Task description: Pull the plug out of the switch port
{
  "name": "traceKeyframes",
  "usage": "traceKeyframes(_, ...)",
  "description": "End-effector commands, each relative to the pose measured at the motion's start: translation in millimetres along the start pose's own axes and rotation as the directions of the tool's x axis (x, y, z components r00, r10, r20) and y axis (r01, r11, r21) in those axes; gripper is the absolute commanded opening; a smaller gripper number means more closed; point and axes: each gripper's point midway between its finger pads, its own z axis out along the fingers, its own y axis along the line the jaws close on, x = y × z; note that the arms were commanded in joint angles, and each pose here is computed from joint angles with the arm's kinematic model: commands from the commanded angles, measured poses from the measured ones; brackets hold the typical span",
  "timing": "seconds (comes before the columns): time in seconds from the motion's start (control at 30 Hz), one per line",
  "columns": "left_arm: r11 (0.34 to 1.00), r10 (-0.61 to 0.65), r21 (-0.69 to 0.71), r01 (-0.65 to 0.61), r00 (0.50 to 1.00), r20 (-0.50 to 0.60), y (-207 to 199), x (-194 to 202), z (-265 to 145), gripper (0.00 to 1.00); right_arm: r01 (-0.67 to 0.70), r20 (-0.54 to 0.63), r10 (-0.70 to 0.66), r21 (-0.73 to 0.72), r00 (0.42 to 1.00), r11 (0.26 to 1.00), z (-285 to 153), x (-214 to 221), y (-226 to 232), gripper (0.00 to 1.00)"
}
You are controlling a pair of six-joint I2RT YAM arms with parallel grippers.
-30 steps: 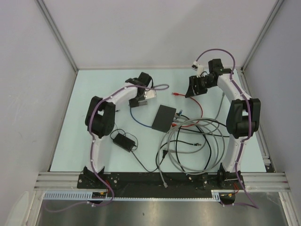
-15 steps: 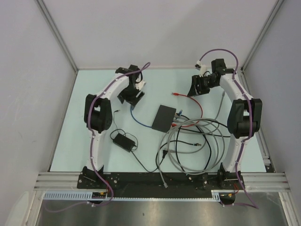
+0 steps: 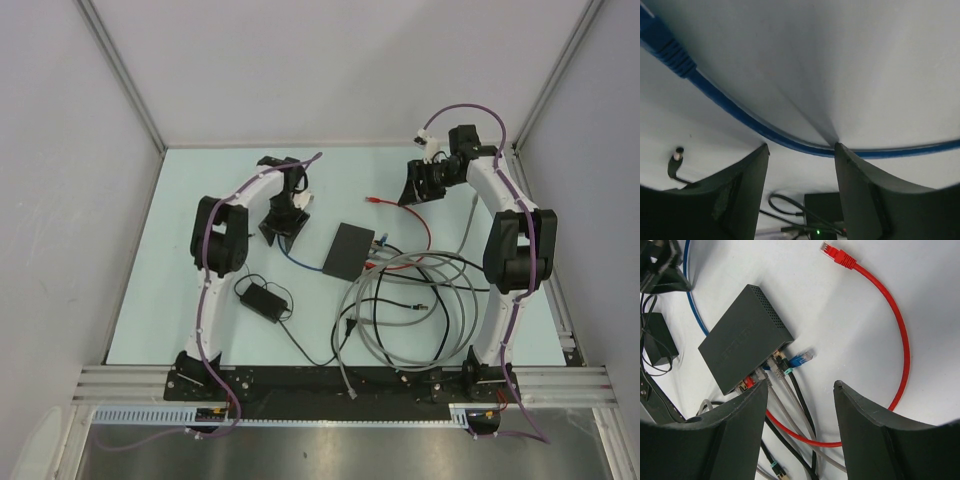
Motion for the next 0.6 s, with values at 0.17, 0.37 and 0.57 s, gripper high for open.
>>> traceKeyframes(0.17,0.998,-0.033,0.056,0.038,0.995,-0.094,3,9,35,0.31,0.037,-0.009,-0.037,0.019,0.999,0.999,2,-4,6,0.6)
traceKeyframes(0.37,0.998,0.047,0.044,-0.044,0.997,-0.057,21,6,20,0.0,0.045,-0.014,-0.045,0.023,0.999,0.999,4,-6,6,0.6)
traceKeyframes(0.57,0.912,0.354,-0.203,-0.356,0.934,-0.049,73,10,-42,0.0,0.06,-0.004,-0.06,0.031,0.998,0.998,5,-14,3,0.6)
